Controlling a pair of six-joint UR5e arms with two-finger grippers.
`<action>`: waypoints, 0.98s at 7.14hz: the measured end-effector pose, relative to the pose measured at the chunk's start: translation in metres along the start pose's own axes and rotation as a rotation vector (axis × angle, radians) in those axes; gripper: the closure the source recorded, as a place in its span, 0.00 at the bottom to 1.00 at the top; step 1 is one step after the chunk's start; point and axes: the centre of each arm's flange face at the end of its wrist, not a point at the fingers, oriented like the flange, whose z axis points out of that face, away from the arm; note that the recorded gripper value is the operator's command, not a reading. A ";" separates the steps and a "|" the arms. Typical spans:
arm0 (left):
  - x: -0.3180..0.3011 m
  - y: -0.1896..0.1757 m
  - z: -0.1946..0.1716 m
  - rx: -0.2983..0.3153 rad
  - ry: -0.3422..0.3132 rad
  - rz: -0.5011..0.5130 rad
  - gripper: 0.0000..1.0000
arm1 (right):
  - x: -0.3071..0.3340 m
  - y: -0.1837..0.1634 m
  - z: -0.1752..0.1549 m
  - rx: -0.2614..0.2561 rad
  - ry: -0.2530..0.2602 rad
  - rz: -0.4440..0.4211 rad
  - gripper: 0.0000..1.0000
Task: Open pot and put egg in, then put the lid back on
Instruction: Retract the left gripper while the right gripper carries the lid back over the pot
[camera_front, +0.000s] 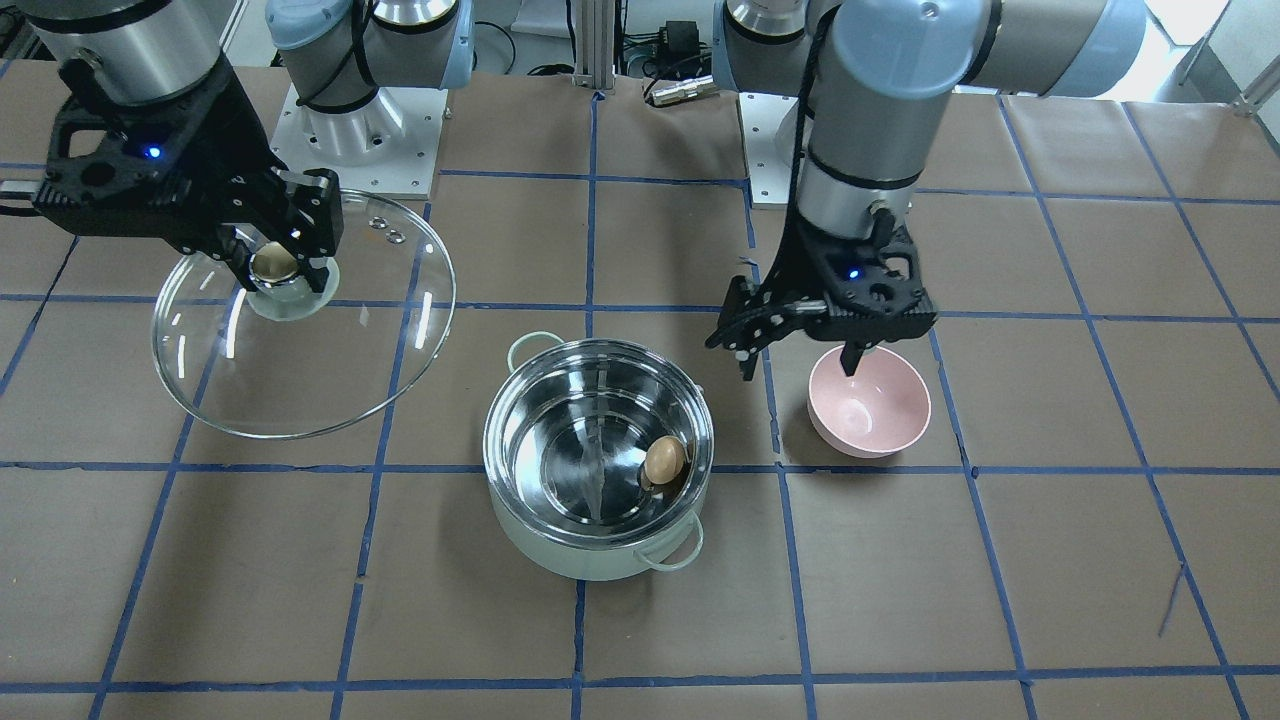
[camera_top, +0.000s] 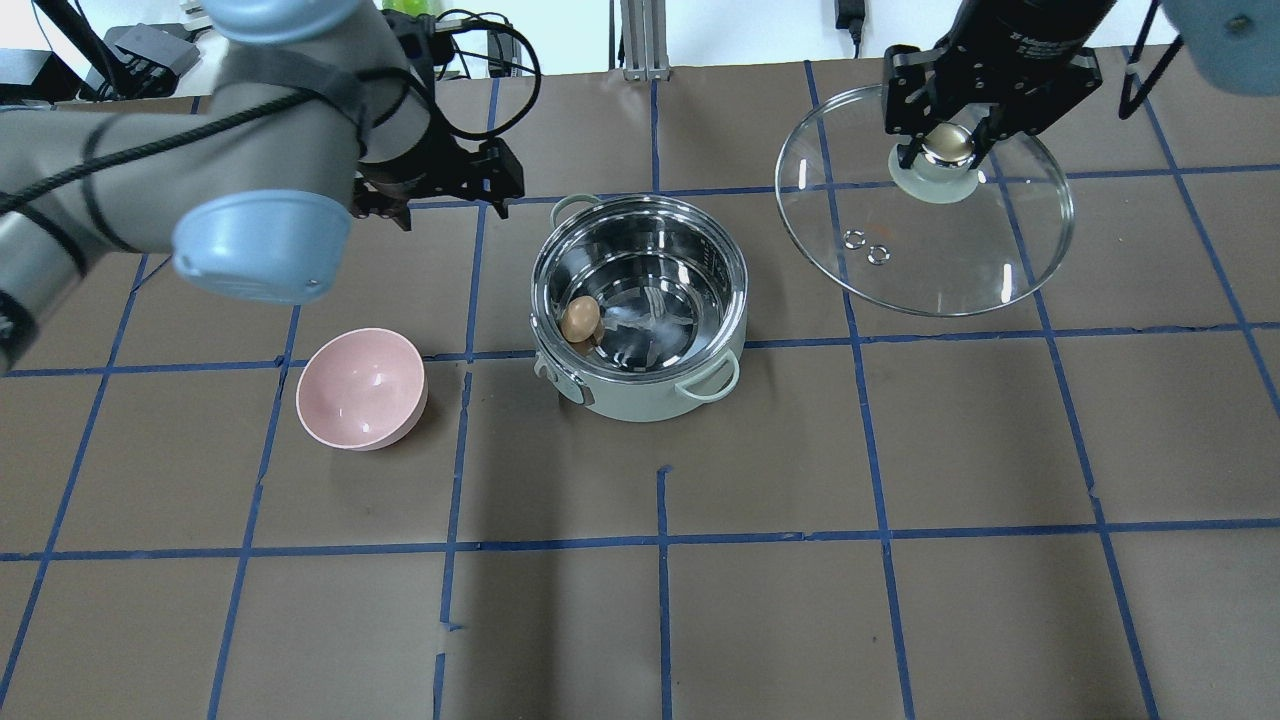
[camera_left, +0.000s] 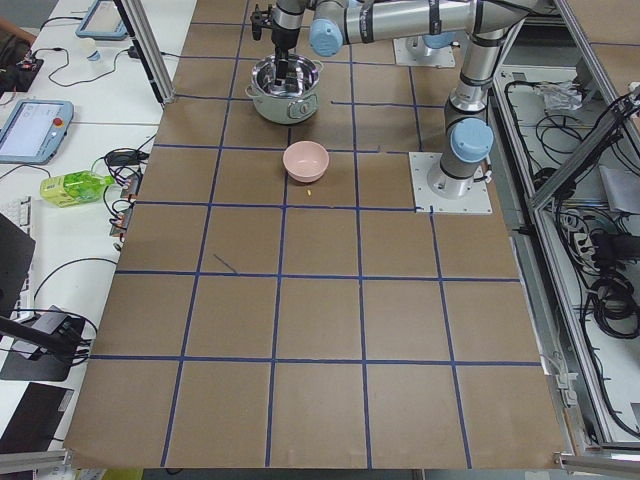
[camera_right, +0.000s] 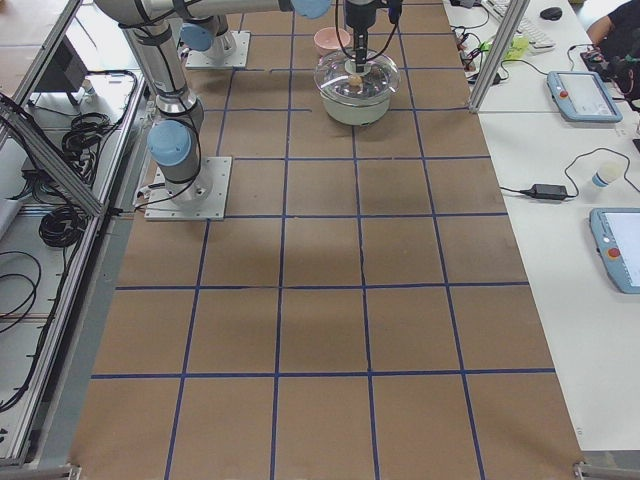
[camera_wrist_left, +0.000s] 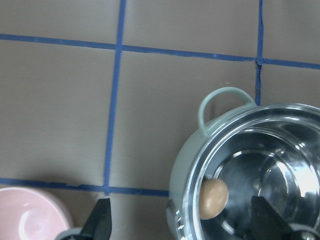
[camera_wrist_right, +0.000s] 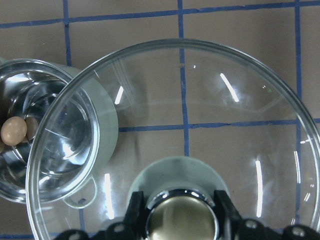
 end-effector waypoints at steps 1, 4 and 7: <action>-0.029 0.009 -0.031 -0.058 -0.017 0.017 0.00 | -0.030 -0.010 0.013 -0.001 -0.002 0.016 0.95; -0.073 0.027 -0.104 -0.170 -0.034 0.023 0.00 | -0.137 -0.018 0.067 -0.012 0.029 0.069 0.95; -0.070 0.018 -0.096 -0.201 -0.025 0.032 0.00 | -0.204 -0.012 0.120 0.017 0.052 0.114 0.95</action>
